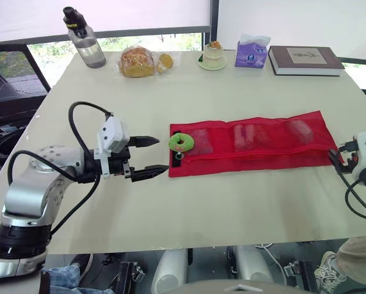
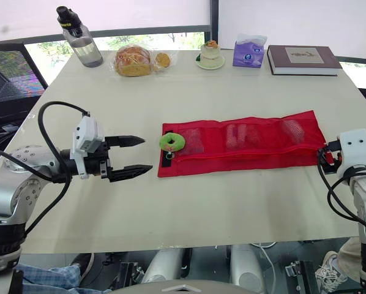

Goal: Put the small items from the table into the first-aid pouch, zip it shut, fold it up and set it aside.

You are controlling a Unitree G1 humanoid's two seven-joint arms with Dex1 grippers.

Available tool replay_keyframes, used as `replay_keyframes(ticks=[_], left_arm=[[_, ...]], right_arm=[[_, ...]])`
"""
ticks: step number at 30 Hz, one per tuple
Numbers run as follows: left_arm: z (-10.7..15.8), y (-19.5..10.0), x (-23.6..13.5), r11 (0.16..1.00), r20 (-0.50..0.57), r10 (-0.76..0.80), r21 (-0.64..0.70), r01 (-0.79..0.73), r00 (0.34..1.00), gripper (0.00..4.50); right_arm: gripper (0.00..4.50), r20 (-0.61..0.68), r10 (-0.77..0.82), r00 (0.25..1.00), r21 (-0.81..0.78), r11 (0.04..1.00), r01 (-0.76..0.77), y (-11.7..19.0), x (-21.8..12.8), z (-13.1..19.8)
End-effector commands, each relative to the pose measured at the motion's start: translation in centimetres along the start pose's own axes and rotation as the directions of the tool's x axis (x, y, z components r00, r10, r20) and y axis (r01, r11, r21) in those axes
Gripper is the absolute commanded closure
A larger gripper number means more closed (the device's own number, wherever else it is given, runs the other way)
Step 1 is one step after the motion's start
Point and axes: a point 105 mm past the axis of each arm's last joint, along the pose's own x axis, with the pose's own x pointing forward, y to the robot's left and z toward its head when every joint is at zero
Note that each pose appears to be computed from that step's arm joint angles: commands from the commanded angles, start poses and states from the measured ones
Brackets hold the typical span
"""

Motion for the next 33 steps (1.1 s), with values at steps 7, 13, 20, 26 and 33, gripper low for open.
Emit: replay_keyframes(ticks=[7,13,20,26,33], left_arm=[[-3.4,0.5,-0.6,0.951,0.000,0.131,-0.281,-0.126,0.991,0.00],[-4.4,1.0,1.0,0.856,0.009,0.157,-0.500,-0.132,0.988,0.00],[-4.4,2.0,3.5,0.675,0.050,0.142,-0.735,-0.060,0.989,0.00],[-4.8,0.5,4.7,0.598,0.031,-0.005,-0.801,0.028,1.000,0.00],[-5.3,-0.9,6.3,0.465,0.064,-0.129,-0.877,0.118,0.990,0.00]], right_arm=[[0.13,0.209,0.453,0.867,-0.022,0.888,-0.459,5.9,-5.0,5.3],[0.13,0.267,0.642,0.719,-0.040,0.753,-0.657,8.8,-8.2,6.3],[0.13,0.306,0.669,0.677,-0.074,0.726,-0.684,10.2,-9.1,7.5],[0.13,0.351,0.681,0.643,-0.084,0.707,-0.703,10.9,-9.9,9.1],[0.13,0.360,0.774,0.521,-0.066,0.578,-0.813,12.9,-12.1,10.2]])
